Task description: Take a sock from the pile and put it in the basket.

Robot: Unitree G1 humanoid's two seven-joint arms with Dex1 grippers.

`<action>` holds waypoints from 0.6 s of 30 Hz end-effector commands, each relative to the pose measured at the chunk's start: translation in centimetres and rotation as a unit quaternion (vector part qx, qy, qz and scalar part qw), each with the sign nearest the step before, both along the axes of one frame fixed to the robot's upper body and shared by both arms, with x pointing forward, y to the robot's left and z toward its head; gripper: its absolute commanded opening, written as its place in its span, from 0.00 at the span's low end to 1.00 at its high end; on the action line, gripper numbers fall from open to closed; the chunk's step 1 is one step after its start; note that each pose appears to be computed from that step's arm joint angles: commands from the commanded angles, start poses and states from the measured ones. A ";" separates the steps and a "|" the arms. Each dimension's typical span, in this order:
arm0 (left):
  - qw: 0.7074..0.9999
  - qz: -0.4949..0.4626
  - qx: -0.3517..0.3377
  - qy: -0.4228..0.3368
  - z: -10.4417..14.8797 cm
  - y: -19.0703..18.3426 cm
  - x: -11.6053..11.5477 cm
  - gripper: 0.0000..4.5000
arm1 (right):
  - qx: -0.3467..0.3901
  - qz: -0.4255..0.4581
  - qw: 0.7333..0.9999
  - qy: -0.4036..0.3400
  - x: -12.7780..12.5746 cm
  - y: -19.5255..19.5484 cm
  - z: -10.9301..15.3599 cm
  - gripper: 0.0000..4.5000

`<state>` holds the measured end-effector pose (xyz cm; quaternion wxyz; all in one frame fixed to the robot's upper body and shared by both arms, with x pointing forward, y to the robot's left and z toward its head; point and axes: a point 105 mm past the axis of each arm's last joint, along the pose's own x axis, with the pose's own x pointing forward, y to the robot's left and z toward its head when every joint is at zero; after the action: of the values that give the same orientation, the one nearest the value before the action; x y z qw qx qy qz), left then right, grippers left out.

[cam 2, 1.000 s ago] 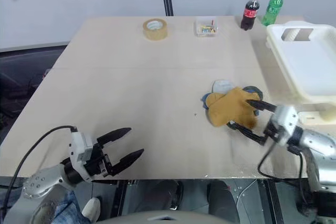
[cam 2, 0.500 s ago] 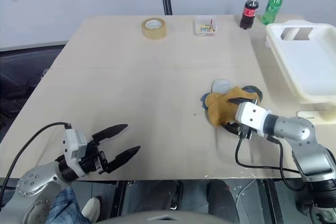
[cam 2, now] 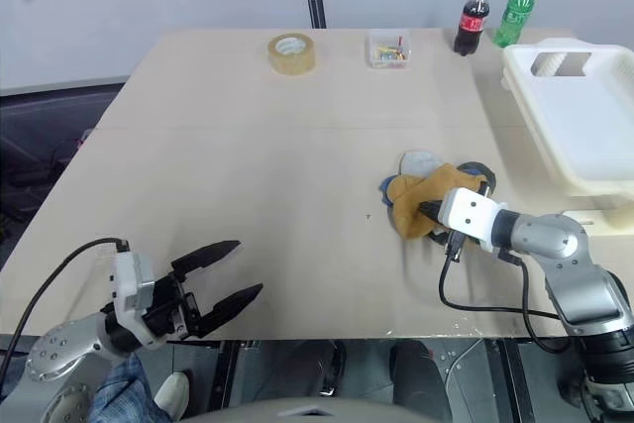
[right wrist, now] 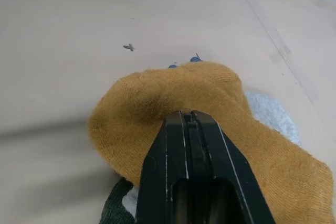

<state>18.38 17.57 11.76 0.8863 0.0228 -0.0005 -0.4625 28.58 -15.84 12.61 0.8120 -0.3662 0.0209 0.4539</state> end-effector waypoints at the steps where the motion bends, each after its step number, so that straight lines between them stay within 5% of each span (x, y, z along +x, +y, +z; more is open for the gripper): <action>1: 0.998 -0.024 -0.019 -0.054 2.2 -0.7 -0.4 1.00 | -0.001 0.010 1.000 -0.015 0.0 0.3 0.8 0.01; 16: 0.994 -0.063 -0.035 -0.079 3.2 -1.4 -0.6 1.00 | -0.041 0.043 0.998 0.013 -0.7 0.3 0.1 0.01; 18: 0.994 -0.064 -0.035 -0.078 3.1 -1.4 -0.5 1.00 | -0.043 0.049 0.998 0.017 -0.9 0.3 0.1 0.19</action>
<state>18.06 16.23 14.38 0.8566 0.0160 -0.0763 -0.5101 27.88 -15.87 11.79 0.7800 -0.3857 0.0518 0.4901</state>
